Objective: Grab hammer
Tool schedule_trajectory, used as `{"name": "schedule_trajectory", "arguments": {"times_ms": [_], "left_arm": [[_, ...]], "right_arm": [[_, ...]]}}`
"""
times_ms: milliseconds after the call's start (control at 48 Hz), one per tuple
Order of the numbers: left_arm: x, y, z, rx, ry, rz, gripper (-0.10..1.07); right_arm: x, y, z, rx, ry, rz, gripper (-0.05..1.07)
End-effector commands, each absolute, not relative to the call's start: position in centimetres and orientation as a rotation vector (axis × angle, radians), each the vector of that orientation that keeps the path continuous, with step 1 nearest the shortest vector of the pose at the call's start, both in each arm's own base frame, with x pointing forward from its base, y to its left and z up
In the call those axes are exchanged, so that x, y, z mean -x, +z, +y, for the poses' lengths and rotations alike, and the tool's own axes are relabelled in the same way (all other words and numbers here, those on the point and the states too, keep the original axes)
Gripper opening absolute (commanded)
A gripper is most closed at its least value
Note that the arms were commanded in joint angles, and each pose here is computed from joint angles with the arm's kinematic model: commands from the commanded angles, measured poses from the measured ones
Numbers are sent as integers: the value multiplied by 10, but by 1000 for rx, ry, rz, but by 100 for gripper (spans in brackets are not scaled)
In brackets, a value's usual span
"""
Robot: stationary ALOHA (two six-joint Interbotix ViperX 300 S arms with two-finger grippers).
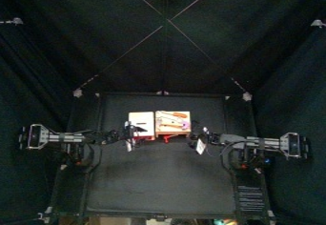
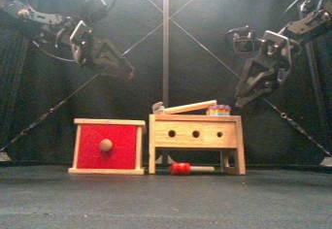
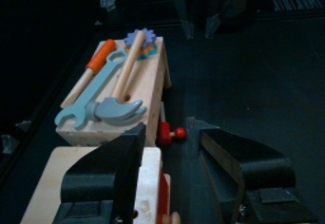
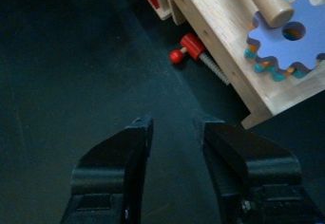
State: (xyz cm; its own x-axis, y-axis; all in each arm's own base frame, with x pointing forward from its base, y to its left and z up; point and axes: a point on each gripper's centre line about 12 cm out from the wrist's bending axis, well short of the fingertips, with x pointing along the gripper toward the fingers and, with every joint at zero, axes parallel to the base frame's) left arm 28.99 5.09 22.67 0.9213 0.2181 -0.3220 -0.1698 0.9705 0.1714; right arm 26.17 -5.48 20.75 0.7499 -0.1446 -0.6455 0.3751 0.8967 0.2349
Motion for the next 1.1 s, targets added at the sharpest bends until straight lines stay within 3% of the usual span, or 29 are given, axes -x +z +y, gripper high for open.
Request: {"name": "schedule_trajectory", "arguments": {"times_ms": [0, 417, 583, 875, 1083], "left_arm": [[-288, 233, 51, -120, 220, 306, 79], [-253, 229, 42, 82, 293, 227, 77], [-247, 223, 39, 120, 292, 240, 71], [-242, 213, 36, 143, 292, 270, 49], [-238, 205, 32, 174, 291, 295, 40]], "right_arm": [[-270, 220, -54, -359, -278, 628, 77], [-303, 242, -42, -301, -205, 551, 77], [-314, 248, -42, -273, -192, 509, 75], [-327, 248, -42, -243, -175, 447, 57], [-343, 247, -42, -236, -166, 430, 45]]}}
